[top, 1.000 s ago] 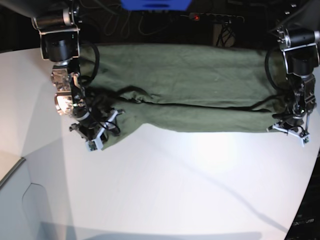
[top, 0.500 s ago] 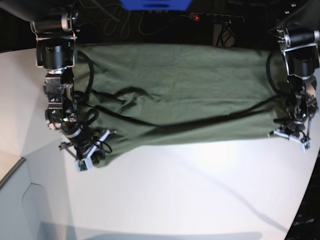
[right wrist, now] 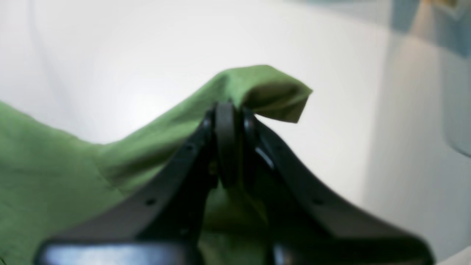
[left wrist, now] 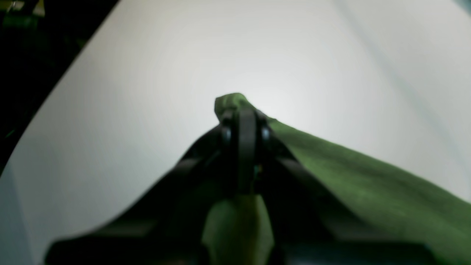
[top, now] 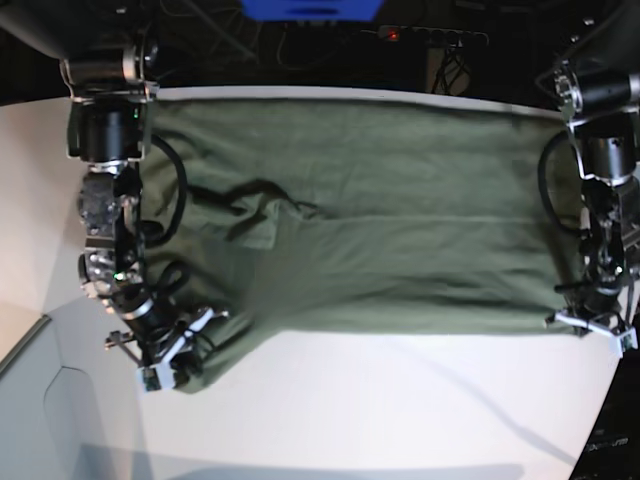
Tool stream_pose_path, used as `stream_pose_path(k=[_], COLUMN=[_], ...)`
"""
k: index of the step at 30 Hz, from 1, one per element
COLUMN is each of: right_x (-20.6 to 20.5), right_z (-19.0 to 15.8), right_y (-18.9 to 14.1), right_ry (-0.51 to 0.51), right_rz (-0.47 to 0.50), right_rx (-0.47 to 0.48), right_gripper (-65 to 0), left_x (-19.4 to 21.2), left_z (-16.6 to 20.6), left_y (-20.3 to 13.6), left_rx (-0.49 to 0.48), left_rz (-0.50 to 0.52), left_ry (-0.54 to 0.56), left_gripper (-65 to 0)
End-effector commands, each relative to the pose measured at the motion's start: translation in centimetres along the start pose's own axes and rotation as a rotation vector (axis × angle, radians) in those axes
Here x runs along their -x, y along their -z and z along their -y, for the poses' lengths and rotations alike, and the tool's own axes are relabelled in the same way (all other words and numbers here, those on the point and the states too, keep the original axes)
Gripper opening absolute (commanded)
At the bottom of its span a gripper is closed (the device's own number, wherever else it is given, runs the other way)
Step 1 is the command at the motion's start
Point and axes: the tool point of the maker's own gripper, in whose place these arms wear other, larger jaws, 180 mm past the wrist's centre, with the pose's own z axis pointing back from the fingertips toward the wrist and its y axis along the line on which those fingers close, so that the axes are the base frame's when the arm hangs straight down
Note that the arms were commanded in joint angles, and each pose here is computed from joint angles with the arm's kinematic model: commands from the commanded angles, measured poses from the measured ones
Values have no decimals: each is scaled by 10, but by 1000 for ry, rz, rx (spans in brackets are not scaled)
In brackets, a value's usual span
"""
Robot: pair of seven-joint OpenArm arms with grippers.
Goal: Layout the t-shirt on the table in an organized manner, then fold the t-shirt properly
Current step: 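Fold the shirt again lengthwise into a long strip with both grippers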
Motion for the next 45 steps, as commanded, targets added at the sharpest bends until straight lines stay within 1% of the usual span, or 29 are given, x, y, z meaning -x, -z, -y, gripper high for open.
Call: stream_pose_path(k=[1, 4, 7, 11, 13, 15, 18, 23, 26, 29, 32, 34, 38, 45], right_x=[-36, -42, -40, -12, 2, 16, 24, 24, 31, 42, 54, 61, 80, 99], right_z=[12, 16, 15, 9, 6, 2, -3, -13, -19, -29, -36, -41, -45, -50], right_y=[1, 2, 0, -6, -10, -14, -26, -52, -67, -85, -94, -97, -107, -118], right_ry=[-5, -6, -7, 6, 13, 17, 8, -23, -34, -39, -31, -20, -10, -4], right_rz=[95, 106, 104, 57, 32, 10, 5, 34, 30, 18, -3, -17, -60, -103], right_rx=[21, 27, 27, 20, 16, 8, 7, 8, 8, 0, -7, -11, -18, -25], right_gripper=[-650, -650, -650, -650, -650, -650, -650, -650, -650, -650, -650, -650, -650, -650], left_x=[-35, -40, -44, -43, -31, -27, -22, -14, -10, -2, 9, 18, 33, 58], left_z=[-3, 12, 18, 20, 23, 22, 22, 24, 8, -10, -27, -30, -32, -29], left_y=[1, 3, 4, 4, 3, 0, -8, -35, -48, -55, -61, -65, -74, -95], left_rx=[-5, 17, 28, 32, 36, 36, 42, 64, 36, -8, -49, -58, -60, -53], left_rz=[80, 92, 101, 102, 84, 83, 94, 133, 147, 151, 141, 128, 108, 79], left_ry=[2, -15, -23, -23, -25, -17, 4, 64, 54, -4, -40, -52, -36, -12], left_gripper=[-650, -650, -650, -650, -650, -650, -650, -650, -650, -650, -650, -650, -650, -650])
